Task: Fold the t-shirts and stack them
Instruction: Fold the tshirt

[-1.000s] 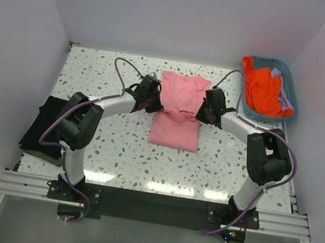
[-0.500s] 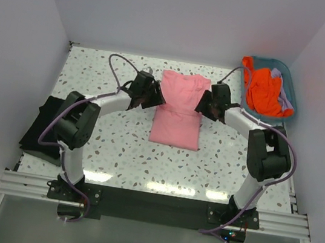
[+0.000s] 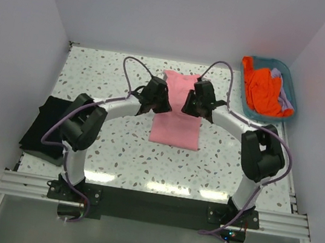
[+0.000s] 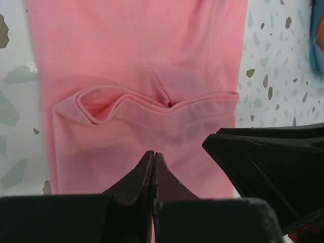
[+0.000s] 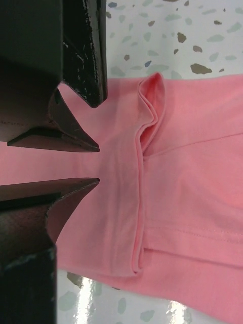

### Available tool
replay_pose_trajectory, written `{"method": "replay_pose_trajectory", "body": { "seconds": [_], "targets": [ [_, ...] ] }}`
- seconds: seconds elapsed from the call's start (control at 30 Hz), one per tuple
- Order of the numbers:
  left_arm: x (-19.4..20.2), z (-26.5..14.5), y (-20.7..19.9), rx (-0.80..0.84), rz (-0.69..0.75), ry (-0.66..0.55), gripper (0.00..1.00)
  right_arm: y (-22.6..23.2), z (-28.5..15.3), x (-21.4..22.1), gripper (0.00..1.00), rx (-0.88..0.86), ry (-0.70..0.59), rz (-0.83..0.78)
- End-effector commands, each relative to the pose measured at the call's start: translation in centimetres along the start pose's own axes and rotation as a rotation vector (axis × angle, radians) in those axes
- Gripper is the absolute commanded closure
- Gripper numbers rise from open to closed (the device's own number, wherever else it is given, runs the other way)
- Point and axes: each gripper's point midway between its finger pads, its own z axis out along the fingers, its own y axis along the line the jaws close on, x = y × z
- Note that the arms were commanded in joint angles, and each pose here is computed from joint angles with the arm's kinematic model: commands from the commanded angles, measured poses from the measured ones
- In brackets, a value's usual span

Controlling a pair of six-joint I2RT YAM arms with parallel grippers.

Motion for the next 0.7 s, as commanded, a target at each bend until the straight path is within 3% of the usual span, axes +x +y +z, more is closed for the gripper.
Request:
{"method": "replay_pose_trajectory", "body": {
  "seconds": [0.0, 0.27, 0.67],
  "targets": [
    [-1.9, 1.5, -0.7, 0.026, 0.003, -0.037, 1.00, -0.5, 2.0, -0.8, 0.69, 0.014, 0.022, -0.020],
    [-4.5, 5.3, 2.6, -0.023, -0.013, -0.044, 1.00, -3.4, 6.6, -1.9, 0.72, 0.070, 0.084, 0.024],
    [-2.9, 6.8, 6.6, -0.093, -0.059, -0.003, 1.00, -5.7, 7.0, -2.2, 0.70, 0.035, 0.094, 0.117]
  ]
}}
